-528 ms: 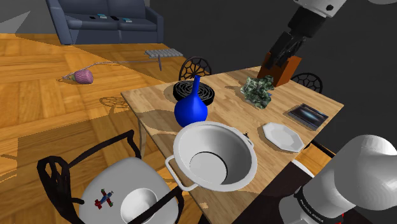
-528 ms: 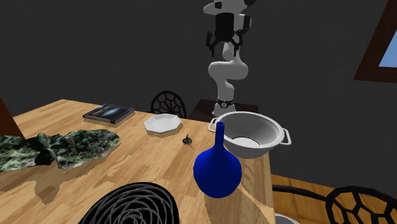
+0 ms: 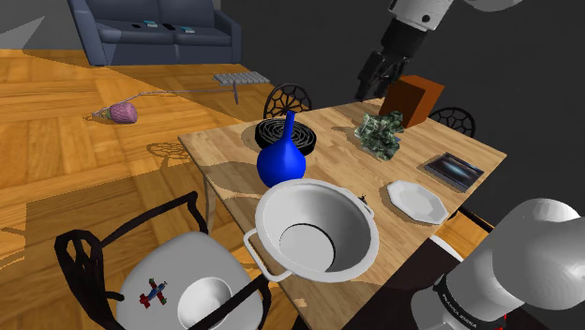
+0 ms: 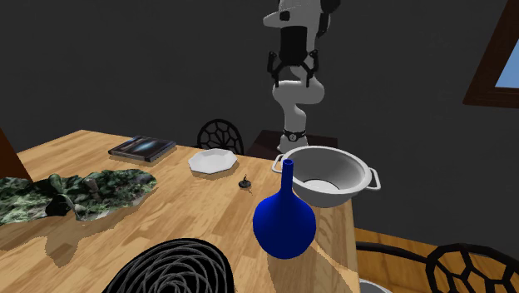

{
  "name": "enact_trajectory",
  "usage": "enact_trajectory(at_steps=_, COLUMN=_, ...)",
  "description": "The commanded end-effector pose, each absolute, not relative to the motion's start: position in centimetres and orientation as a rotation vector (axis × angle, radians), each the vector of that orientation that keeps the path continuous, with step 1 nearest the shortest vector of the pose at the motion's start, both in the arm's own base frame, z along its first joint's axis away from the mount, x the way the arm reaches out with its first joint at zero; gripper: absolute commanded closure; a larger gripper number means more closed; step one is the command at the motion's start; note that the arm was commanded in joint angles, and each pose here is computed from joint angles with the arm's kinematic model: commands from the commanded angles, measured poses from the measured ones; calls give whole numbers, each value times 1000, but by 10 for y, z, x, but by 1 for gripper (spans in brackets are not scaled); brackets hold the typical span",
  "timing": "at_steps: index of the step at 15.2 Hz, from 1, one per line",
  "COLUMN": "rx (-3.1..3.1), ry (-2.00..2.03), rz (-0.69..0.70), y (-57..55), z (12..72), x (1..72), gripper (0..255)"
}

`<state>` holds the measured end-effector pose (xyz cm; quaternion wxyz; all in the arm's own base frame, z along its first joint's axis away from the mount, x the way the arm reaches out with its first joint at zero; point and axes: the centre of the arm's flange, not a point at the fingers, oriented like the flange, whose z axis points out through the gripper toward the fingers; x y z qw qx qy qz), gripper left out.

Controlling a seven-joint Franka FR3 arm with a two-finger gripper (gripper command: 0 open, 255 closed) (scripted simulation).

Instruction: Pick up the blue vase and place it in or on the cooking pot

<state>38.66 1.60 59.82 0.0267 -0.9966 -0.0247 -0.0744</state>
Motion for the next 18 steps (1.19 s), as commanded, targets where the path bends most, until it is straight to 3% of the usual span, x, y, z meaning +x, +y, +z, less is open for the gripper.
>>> enact_trajectory(at_steps=1, rx=-3085, ry=-75, rz=-207, y=22, z=586, x=414, gripper=0)
enact_trajectory(at_steps=18, rx=-3137, ry=-68, rz=-18, y=58, z=487, x=628, gripper=0)
